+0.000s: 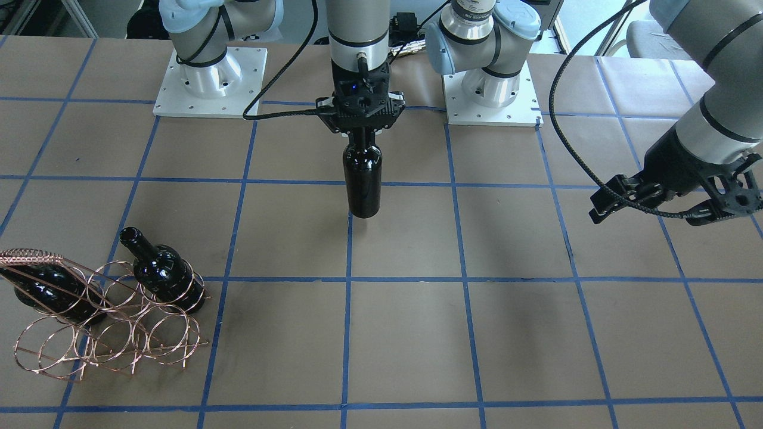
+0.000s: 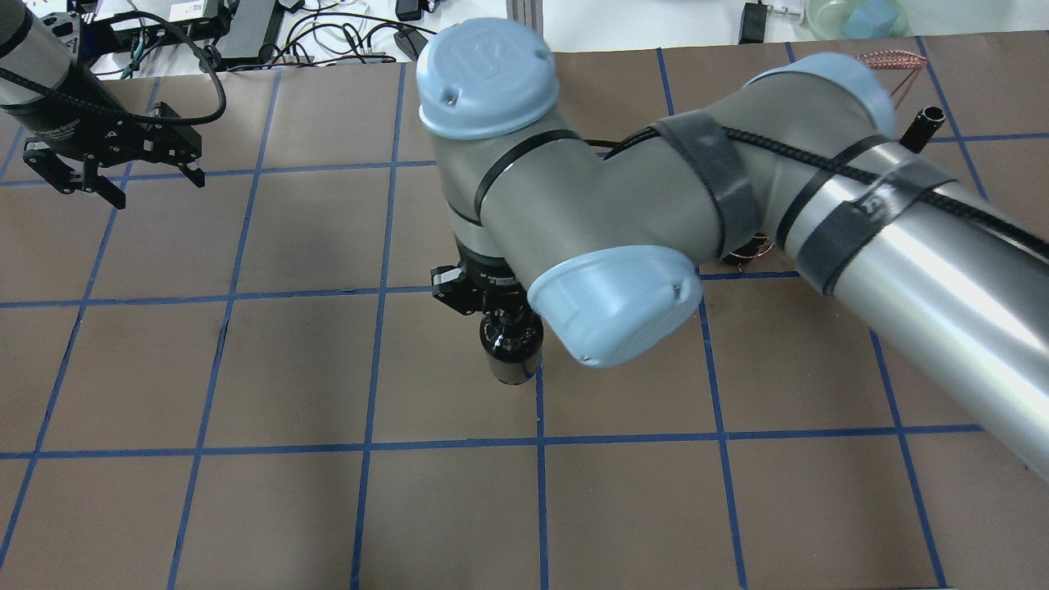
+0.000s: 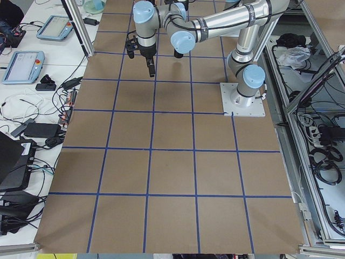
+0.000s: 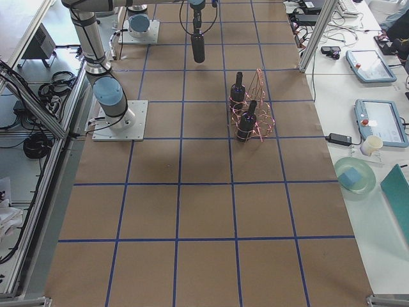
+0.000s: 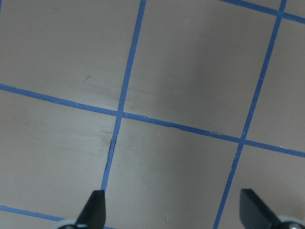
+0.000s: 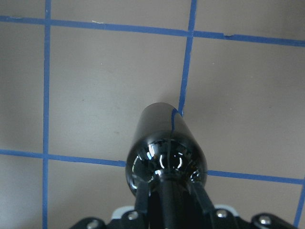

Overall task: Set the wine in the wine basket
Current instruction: 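Lift the bottle with the right gripper and tilt it toward the rack, then carry the bottle to the copper rack and insert it into the empty slot, then lower the bottle down into the rack slot beside the other bottles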

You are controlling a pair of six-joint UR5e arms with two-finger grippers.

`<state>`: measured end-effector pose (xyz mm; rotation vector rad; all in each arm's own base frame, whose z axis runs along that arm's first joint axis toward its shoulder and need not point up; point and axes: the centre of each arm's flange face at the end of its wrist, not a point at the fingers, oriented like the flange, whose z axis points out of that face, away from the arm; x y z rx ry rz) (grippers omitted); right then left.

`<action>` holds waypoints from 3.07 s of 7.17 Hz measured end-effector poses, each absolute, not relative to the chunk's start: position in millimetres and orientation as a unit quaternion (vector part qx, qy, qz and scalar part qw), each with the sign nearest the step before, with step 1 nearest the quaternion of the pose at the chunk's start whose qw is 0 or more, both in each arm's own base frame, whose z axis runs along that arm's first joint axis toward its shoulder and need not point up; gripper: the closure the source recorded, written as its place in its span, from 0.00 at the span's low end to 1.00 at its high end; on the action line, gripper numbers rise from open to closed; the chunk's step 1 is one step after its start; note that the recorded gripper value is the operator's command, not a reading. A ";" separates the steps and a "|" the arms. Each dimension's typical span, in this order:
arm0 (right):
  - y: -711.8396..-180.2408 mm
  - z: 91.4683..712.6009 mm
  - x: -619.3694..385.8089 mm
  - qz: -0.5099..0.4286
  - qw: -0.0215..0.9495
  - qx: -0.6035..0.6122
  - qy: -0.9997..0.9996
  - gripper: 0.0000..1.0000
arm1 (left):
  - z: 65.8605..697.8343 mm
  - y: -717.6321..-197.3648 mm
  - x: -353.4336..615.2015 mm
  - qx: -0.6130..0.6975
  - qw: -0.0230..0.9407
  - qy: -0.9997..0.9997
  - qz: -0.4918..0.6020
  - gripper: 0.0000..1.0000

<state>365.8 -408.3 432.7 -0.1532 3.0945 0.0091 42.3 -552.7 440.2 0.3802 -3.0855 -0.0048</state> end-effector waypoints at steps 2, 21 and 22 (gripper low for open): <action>-422.1 477.9 274.7 0.007 0.002 -0.057 0.998 1.00 | 440.5 -552.6 42.2 0.121 0.016 -0.993 -0.001 0.00; -595.4 501.1 -13.2 -0.015 -0.024 -0.152 0.988 1.00 | 481.1 -492.7 -66.4 0.031 -0.003 -0.999 0.020 0.00; -596.1 499.4 -13.3 -0.013 -0.024 -0.152 0.988 1.00 | 478.6 -491.0 -66.5 0.030 -0.004 -0.999 0.015 0.00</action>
